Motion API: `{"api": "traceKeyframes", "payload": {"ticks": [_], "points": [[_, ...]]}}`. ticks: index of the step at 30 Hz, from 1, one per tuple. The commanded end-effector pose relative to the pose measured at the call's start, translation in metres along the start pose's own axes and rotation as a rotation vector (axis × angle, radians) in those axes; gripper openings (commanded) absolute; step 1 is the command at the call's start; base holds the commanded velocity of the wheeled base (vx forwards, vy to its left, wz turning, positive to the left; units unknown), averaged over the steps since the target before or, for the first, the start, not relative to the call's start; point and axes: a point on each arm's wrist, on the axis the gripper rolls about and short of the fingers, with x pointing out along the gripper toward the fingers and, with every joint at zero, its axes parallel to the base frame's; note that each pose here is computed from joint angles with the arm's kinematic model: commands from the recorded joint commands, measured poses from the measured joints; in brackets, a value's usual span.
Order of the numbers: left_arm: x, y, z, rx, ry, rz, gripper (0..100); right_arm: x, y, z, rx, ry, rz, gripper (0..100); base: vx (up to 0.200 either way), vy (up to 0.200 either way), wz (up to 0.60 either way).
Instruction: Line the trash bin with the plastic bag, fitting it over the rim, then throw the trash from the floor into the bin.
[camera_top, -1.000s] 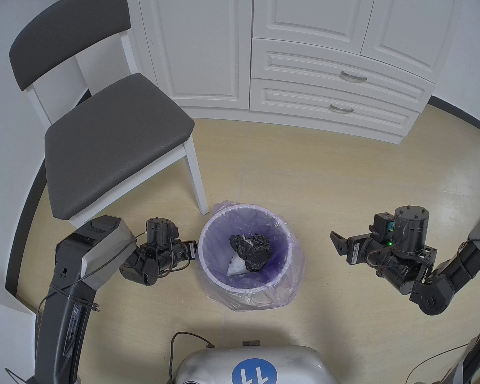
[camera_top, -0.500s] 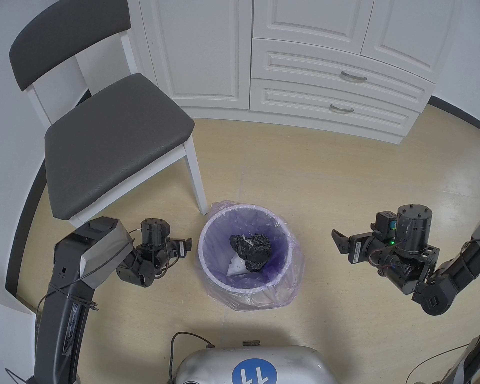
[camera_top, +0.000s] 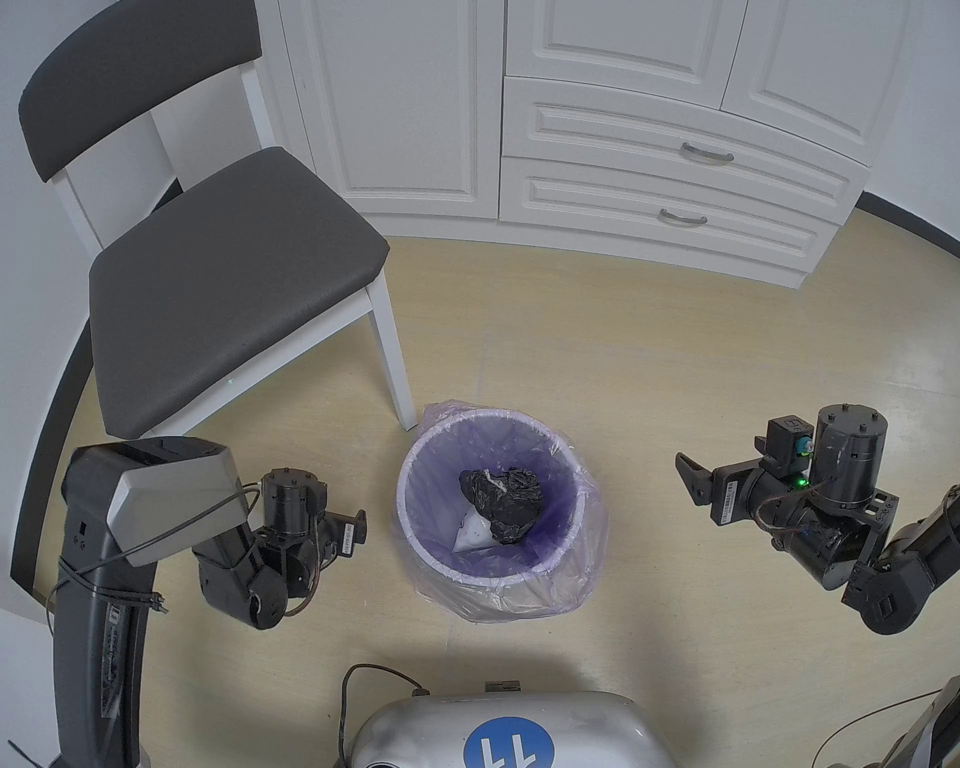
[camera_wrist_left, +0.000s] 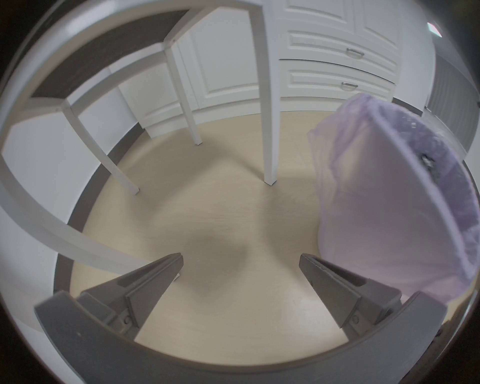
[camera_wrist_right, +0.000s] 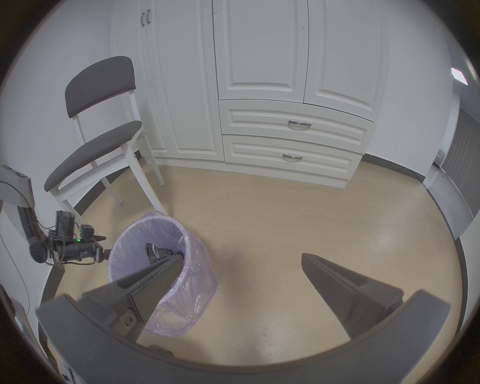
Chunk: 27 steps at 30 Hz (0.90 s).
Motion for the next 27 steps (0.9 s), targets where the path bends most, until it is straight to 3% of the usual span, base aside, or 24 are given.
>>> {"api": "traceKeyframes", "payload": {"ticks": [1, 8, 15, 20, 24, 27], "points": [[-0.069, 0.000, 0.019, 0.063, -0.099, -0.030, 100, -0.019, -0.009, 0.008, -0.024, -0.034, -0.014, 100, 0.000, 0.000, 0.00], [-0.118, 0.000, 0.018, 0.055, -0.173, -0.082, 100, -0.031, -0.024, 0.004, -0.073, -0.021, -0.058, 100, 0.000, 0.000, 0.00], [-0.159, 0.004, 0.038, 0.039, -0.245, -0.125, 100, -0.033, -0.029, -0.004, -0.078, 0.009, -0.077, 100, 0.000, 0.000, 0.00], [-0.199, 0.009, 0.051, 0.027, -0.316, -0.164, 100, -0.029, -0.044, -0.010, -0.157, 0.051, -0.186, 100, 0.000, 0.000, 0.00], [-0.221, 0.017, 0.056, 0.011, -0.356, -0.170, 100, -0.031, -0.045, -0.007, -0.151, 0.027, -0.188, 100, 0.000, 0.000, 0.00], [-0.243, 0.029, 0.058, -0.013, -0.396, -0.162, 100, -0.036, -0.043, -0.001, -0.132, -0.058, -0.183, 100, 0.000, 0.000, 0.00]]}}
